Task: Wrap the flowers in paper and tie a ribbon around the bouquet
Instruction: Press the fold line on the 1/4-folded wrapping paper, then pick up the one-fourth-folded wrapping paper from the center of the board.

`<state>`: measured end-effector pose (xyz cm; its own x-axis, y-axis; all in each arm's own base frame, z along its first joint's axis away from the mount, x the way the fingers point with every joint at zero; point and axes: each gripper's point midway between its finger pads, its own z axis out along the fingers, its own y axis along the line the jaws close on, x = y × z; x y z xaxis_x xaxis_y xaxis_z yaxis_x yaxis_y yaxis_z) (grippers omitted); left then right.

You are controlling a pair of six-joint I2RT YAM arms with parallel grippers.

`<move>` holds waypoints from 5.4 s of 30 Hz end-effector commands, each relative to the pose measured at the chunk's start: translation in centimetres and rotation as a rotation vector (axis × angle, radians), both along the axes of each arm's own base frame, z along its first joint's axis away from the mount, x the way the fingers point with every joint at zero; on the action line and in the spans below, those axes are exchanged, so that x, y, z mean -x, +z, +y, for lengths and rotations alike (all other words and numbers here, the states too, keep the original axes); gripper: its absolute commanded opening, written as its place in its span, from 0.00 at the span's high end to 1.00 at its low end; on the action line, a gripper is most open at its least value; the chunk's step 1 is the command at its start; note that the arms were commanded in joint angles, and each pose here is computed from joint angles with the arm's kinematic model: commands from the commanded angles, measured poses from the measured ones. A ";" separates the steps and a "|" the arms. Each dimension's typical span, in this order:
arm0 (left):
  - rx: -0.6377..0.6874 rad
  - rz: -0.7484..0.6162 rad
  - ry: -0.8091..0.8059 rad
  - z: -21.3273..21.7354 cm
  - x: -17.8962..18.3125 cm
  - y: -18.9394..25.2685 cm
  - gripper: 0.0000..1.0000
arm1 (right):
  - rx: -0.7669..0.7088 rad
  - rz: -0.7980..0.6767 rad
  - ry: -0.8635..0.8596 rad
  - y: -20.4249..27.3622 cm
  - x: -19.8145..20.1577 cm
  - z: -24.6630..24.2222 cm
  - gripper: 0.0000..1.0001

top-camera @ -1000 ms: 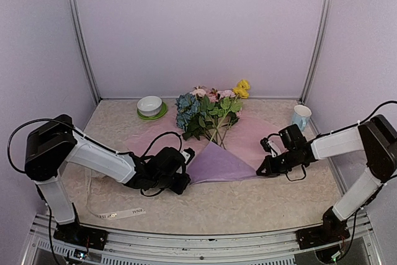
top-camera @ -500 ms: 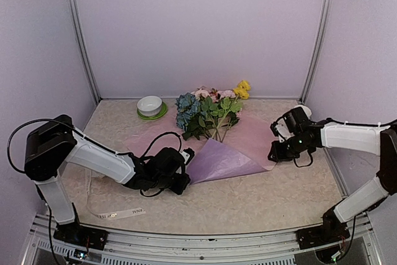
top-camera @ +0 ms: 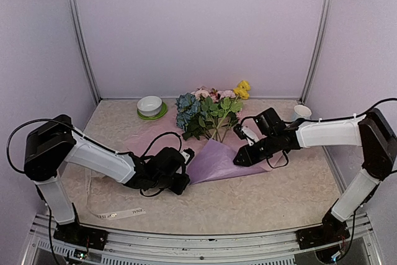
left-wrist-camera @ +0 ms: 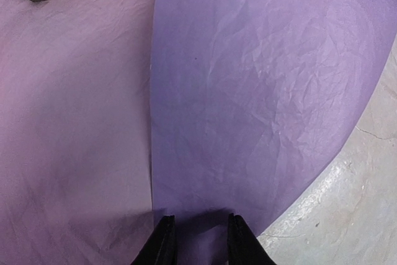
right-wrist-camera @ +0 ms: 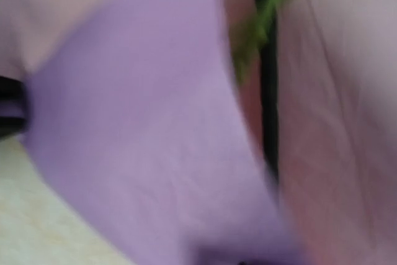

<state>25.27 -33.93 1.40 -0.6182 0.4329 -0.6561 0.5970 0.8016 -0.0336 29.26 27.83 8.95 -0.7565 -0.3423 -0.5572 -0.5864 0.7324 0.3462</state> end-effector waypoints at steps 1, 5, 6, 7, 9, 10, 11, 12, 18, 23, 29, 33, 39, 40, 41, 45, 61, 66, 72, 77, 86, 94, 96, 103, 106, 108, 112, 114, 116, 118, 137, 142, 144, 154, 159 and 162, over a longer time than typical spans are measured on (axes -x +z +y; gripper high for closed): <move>-0.149 0.059 0.022 3.2 1.0 -1.8 0.71 | 0.031 0.134 -0.005 -5.0 1.5 -0.4 0.75; -0.099 -0.039 0.012 0.8 -0.6 2.0 0.67 | 0.071 0.183 -0.044 -7.5 2.1 -1.2 0.76; -0.071 -0.083 0.005 -0.5 -1.2 3.8 0.65 | 0.074 0.189 -0.047 -7.7 2.2 -1.3 0.76; -0.049 -0.118 -0.010 -1.7 -1.4 5.3 0.64 | 0.075 0.195 -0.052 -8.0 2.2 -1.4 0.76; 0.013 -0.174 -0.053 -4.5 -1.5 8.2 0.62 | 0.080 0.203 -0.056 -8.2 2.3 -1.5 0.76; 0.036 -0.199 -0.078 -5.8 -1.4 9.3 0.61 | 0.084 0.202 -0.064 -8.2 2.2 -1.6 0.76; 0.059 -0.224 -0.103 -7.0 -1.4 10.3 0.59 | 0.087 0.201 -0.071 -8.2 2.2 -1.6 0.76; 0.077 -0.236 -0.125 -8.1 -1.5 10.8 0.59 | 0.087 0.199 -0.082 -8.1 2.1 -1.7 0.76; 0.052 -0.179 -0.239 -13.4 -1.2 6.6 0.62 | 0.049 0.195 -0.109 -7.1 2.0 -1.5 0.76; -0.025 -0.197 -0.255 -15.5 -1.7 3.7 0.64 | 0.013 0.202 -0.118 -6.7 2.1 -1.3 0.76; -0.132 -0.202 -0.236 -15.5 -2.4 0.6 0.64 | 0.008 0.202 -0.122 -6.3 2.2 -1.3 0.76; -0.169 -0.171 -0.251 -14.6 -1.6 -1.1 0.64 | 0.020 0.181 -0.138 -5.2 1.9 -1.7 0.76; -0.173 -0.146 -0.262 -13.8 -0.9 -1.9 0.65 | 0.000 0.111 -0.317 -1.4 -0.2 -6.3 0.65; -0.170 -0.145 -0.264 -13.9 -0.9 -1.9 0.65 | -0.005 0.114 -0.369 -1.2 -0.4 -7.7 0.58; -0.166 -0.142 -0.267 -14.0 -0.8 -2.0 0.65 | -0.002 0.113 -0.418 -1.1 -0.6 -9.1 0.51; -0.148 -0.137 -0.277 -14.4 -0.7 -2.0 0.65 | -0.014 0.200 -0.592 -2.8 -0.4 -13.8 0.34; -0.141 -0.142 -0.259 -13.8 -1.2 -1.5 0.64 | -0.180 0.403 -0.659 -7.2 0.0 -13.1 0.48; -0.137 -0.141 -0.258 -13.8 -1.3 -1.4 0.64 | -0.254 0.375 -0.633 -6.5 -0.6 -12.3 0.57; -0.140 -0.141 -0.259 -13.7 -1.3 -1.5 0.64 | -0.371 0.386 -0.551 -5.2 -0.7 -10.5 0.58; -0.136 -0.139 -0.256 -13.6 -1.4 -1.5 0.64 | -0.461 0.413 -0.562 -4.0 -0.1 -9.8 0.47; -0.132 -0.132 -0.252 -13.4 -1.7 -1.8 0.64 | -0.452 0.363 -0.649 -2.4 1.4 -10.5 0.16; -0.124 -0.144 -0.239 -12.8 -2.2 -2.0 0.64 | -0.412 0.528 -0.681 -5.2 3.5 -9.4 0.25; -0.126 -0.142 -0.230 -12.6 -2.3 -2.3 0.64 | -0.403 0.540 -0.702 -5.5 3.7 -9.5 0.25; -0.113 -0.122 -0.234 -12.3 -1.8 -3.0 0.64 | -0.391 0.625 -0.738 -7.1 3.9 -8.6 0.26; -0.107 -0.124 -0.245 -12.4 -1.6 -3.1 0.64 | -0.325 0.651 -0.719 -8.3 4.2 -7.6 0.28; -0.103 -0.130 -0.247 -12.5 -1.6 -3.0 0.64 | -0.287 0.663 -0.725 -9.1 4.4 -7.4 0.35; -0.089 -0.142 -0.248 -12.6 -1.7 -2.7 0.64 | -0.234 0.652 -0.769 -10.0 4.3 -8.2 0.57; -0.081 -0.142 -0.254 -12.6 -1.6 -2.6 0.64 | -0.210 0.619 -0.803 -10.1 4.1 -9.0 0.67; -0.080 -0.140 -0.260 -12.5 -1.5 -2.7 0.64 | -0.198 0.595 -0.820 -10.1 3.8 -9.4 0.74; -0.082 -0.137 -0.263 -12.4 -1.5 -2.9 0.64 | -0.186 0.577 -0.818 -10.1 3.4 -9.5 0.77; -0.121 -0.021 -0.192 -10.8 -3.1 -5.9 0.64 | -0.015 0.286 -0.620 -3.4 0.3 -7.3 1.00; -0.074 0.032 -0.183 -10.8 -3.2 -6.2 0.64 | 0.023 0.197 -0.487 -1.1 -0.1 -4.1 1.00; -0.068 0.036 -0.183 -10.8 -3.1 -6.2 0.64 | 0.024 0.135 -0.413 0.3 -0.3 -2.4 1.00; 0.048 0.066 -0.195 -10.9 -2.9 -5.5 0.64 | -0.169 0.021 -0.093 4.6 -0.1 5.5 1.00; 0.099 0.095 -0.177 -9.9 -3.3 -5.4 0.63 | -0.247 0.012 0.023 5.0 0.6 7.7 1.00; 0.147 0.111 -0.196 -9.7 -3.2 -4.9 0.61 | -0.224 0.020 0.019 3.3 0.3 7.7 1.00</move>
